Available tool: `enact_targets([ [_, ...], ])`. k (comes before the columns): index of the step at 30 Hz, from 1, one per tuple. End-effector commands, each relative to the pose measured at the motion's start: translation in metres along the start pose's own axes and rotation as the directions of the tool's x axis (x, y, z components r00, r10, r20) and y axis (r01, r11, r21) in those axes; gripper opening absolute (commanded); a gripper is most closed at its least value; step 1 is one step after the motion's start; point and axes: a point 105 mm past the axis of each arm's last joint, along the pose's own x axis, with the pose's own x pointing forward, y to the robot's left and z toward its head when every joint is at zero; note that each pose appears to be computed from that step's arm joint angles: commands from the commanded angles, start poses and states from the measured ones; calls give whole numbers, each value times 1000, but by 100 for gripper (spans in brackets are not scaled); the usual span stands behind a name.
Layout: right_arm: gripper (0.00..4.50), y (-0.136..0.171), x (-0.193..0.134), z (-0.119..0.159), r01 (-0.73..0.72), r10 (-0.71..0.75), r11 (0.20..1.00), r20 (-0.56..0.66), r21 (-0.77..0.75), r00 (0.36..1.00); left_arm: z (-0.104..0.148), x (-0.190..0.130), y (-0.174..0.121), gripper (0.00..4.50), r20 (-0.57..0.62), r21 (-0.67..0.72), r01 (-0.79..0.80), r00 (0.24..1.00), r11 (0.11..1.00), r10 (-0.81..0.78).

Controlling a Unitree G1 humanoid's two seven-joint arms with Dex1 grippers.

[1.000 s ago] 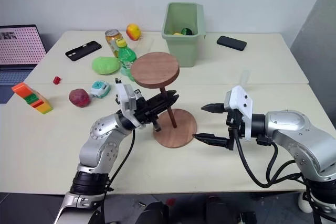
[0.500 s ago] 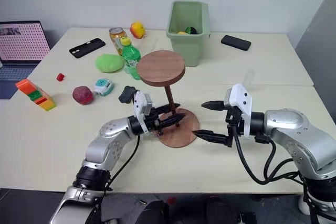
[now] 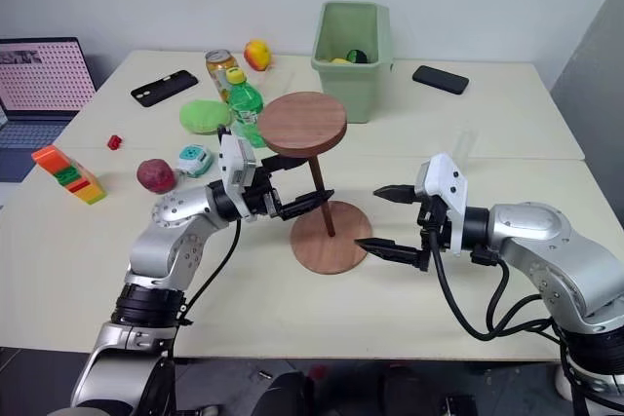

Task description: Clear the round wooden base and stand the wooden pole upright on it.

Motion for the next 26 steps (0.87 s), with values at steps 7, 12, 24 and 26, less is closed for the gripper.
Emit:
enact_targets([
  [7, 450, -3, 1, 12, -1, 3, 999, 41, -43, 999, 20, -29, 2, 430, -214, 76, 284, 941, 956, -262],
  [12, 450, -2, 1, 13, -3, 5, 999, 43, -40, 999, 23, -52, 14, 430, -287, -31, 276, 918, 961, -273],
  [24, 450, -5, -8, 10, -7, 8, 999, 1, -35, 1000, 34, -105, 7, 430, -382, -148, 268, 872, 952, -305],
  [26, 450, -5, -10, 9, -6, 6, 999, -5, -35, 1000, 32, -113, 5, 430, -398, -153, 250, 870, 956, -291],
])
